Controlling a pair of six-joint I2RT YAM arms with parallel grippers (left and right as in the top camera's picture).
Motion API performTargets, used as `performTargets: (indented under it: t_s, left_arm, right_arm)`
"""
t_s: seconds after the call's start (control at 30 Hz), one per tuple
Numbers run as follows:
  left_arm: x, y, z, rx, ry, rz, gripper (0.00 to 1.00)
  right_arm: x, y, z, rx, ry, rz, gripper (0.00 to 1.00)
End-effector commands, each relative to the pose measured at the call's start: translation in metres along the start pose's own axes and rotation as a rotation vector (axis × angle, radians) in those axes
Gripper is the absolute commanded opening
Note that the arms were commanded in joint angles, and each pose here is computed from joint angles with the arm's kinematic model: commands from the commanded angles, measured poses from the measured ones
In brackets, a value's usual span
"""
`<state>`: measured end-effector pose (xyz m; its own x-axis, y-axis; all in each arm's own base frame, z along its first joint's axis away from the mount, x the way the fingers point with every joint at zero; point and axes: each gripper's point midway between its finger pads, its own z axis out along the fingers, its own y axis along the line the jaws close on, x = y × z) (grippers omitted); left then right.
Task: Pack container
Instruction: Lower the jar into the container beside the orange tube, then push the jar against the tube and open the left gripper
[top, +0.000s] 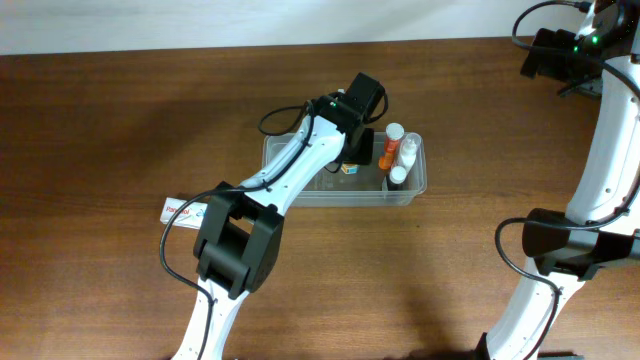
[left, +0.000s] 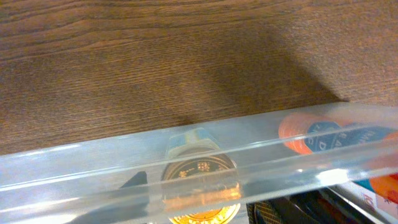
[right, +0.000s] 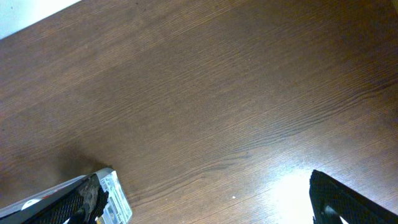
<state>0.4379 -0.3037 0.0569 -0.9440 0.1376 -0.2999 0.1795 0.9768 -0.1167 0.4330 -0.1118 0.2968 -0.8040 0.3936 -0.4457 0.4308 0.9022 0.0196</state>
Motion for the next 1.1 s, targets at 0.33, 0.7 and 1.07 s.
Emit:
performTargets:
  t_s: [0.33, 0.7, 1.07]
  left_arm:
    - [-0.023, 0.006, -0.045, 0.023, -0.078, 0.026, 0.34]
    - [-0.014, 0.019, -0.047, -0.035, -0.050, 0.007, 0.04]
    - [-0.013, 0.026, -0.039, -0.084, -0.047, -0.015, 0.01]
  right_arm:
    - [-0.002, -0.003, -0.008, 0.006, -0.020, 0.012, 0.98]
    - [-0.002, -0.003, -0.008, 0.006, -0.020, 0.012, 0.98]
    - [-0.002, -0.003, -0.008, 0.006, -0.020, 0.012, 0.98]
